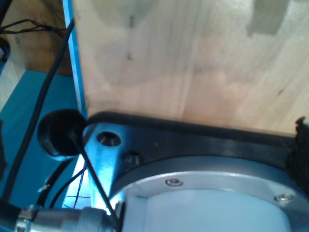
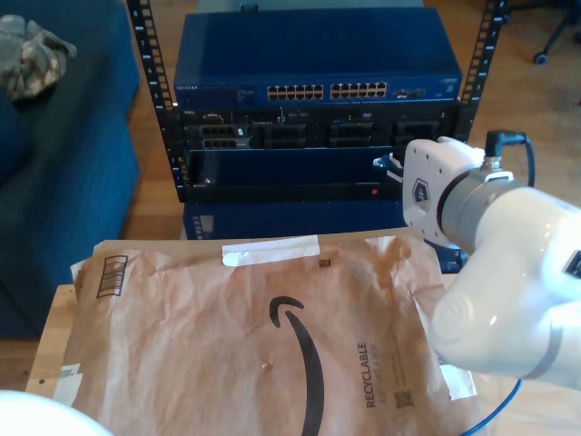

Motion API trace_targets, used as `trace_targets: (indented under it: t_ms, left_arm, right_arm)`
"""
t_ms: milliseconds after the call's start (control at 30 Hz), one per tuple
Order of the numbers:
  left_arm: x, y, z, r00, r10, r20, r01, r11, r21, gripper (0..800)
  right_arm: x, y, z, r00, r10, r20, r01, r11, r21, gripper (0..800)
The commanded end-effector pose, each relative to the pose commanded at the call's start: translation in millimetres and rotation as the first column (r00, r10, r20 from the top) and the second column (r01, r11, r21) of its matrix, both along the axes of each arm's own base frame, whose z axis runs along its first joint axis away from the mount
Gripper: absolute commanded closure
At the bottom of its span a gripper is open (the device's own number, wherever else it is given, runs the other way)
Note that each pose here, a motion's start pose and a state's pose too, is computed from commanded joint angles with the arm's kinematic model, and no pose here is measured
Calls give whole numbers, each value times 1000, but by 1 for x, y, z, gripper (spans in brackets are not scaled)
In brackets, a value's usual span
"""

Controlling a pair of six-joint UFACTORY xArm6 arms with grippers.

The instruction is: Grab the cable and plug it in

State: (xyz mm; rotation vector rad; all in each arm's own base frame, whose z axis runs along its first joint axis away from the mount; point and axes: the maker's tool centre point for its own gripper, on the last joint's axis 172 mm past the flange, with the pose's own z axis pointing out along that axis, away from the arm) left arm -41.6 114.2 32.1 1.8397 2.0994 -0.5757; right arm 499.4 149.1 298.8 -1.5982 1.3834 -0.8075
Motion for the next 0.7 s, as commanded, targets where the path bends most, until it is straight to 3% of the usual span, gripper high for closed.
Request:
trace_targets:
  t_ms: [267,700]
  left_arm:
    - [0,0,0,1000,0,0,0,1000,-2,0]
    - [0,0,0,1000,1,-1,-1,1000,-1,0]
  right_arm:
    - [32,31,10,995,-64,75,57,994,89,800]
    - [70,20,14,953,-164,257,156,986,51,800]
